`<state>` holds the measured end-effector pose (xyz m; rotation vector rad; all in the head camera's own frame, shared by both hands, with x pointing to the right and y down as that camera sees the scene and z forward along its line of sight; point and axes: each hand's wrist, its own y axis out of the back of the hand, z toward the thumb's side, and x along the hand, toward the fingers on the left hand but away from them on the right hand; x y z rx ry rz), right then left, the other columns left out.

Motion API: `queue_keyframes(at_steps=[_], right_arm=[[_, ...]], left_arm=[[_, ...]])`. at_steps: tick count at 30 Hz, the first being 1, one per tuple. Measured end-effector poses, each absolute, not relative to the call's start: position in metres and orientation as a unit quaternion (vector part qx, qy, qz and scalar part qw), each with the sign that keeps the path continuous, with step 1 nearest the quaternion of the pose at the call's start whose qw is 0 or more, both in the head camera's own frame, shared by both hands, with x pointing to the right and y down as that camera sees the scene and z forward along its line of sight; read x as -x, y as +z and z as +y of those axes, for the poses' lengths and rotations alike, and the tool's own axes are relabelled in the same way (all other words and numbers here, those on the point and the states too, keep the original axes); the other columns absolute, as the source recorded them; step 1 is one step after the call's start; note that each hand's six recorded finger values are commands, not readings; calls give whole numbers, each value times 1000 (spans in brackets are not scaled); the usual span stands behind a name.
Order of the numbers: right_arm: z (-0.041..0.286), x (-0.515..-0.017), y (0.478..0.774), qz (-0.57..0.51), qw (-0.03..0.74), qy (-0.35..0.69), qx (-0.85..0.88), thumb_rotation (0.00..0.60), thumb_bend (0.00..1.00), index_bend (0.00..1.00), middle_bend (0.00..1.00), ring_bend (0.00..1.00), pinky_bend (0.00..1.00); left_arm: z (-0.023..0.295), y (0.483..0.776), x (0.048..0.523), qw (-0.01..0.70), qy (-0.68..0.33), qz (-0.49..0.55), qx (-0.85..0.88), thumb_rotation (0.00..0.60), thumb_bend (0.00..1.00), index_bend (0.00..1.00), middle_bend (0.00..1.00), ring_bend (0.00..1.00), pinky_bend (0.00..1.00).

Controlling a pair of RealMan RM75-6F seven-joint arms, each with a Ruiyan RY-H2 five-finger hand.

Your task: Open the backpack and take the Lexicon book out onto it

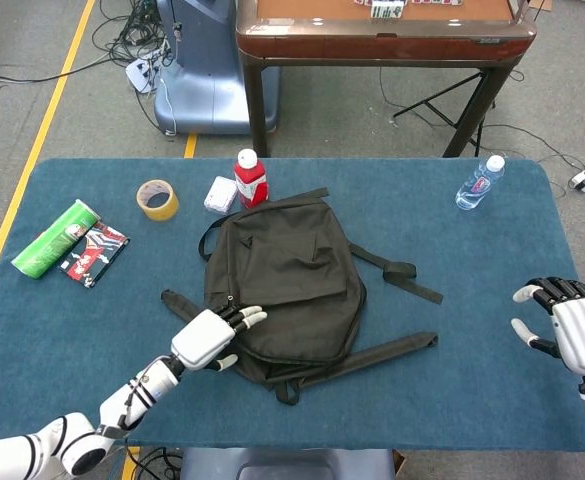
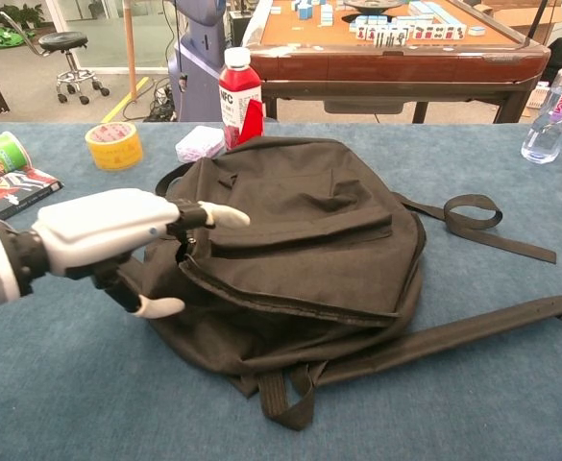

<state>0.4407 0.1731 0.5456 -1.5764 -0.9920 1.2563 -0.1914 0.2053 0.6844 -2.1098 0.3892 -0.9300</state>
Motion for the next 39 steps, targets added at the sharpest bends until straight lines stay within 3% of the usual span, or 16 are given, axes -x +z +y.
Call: queue_keyframes(at_steps=[3, 10, 12, 17, 24, 39], right_arm=[[173, -443, 546, -399, 431, 506, 632, 600, 200, 464, 415, 341, 363], [174, -444, 548, -399, 427, 507, 633, 600, 200, 464, 415, 341, 363], [174, -445, 549, -400, 426, 507, 633, 600, 200, 464, 415, 341, 363], [174, -448, 549, -403, 424, 507, 632, 600, 200, 464, 415, 341, 363], [175, -453, 548, -407, 421, 510, 630, 600, 200, 464, 415, 341, 363], [176, -447, 547, -405, 422, 501, 638, 600, 200, 464, 415, 341, 363]], left_arm=[[207, 690, 180, 388, -364, 150, 833, 600, 319, 100, 116, 148, 256], [200, 691, 151, 358, -349, 191, 845, 577, 325, 321, 177, 207, 267], [196, 691, 146, 349, -344, 204, 847, 564, 360, 371, 229, 247, 301], [189, 694, 135, 331, -342, 224, 850, 600, 505, 504, 430, 419, 407], [191, 697, 127, 312, -344, 233, 854, 600, 617, 731, 697, 631, 520], [231, 652, 121, 236, -300, 202, 902, 600, 622, 768, 742, 654, 534]])
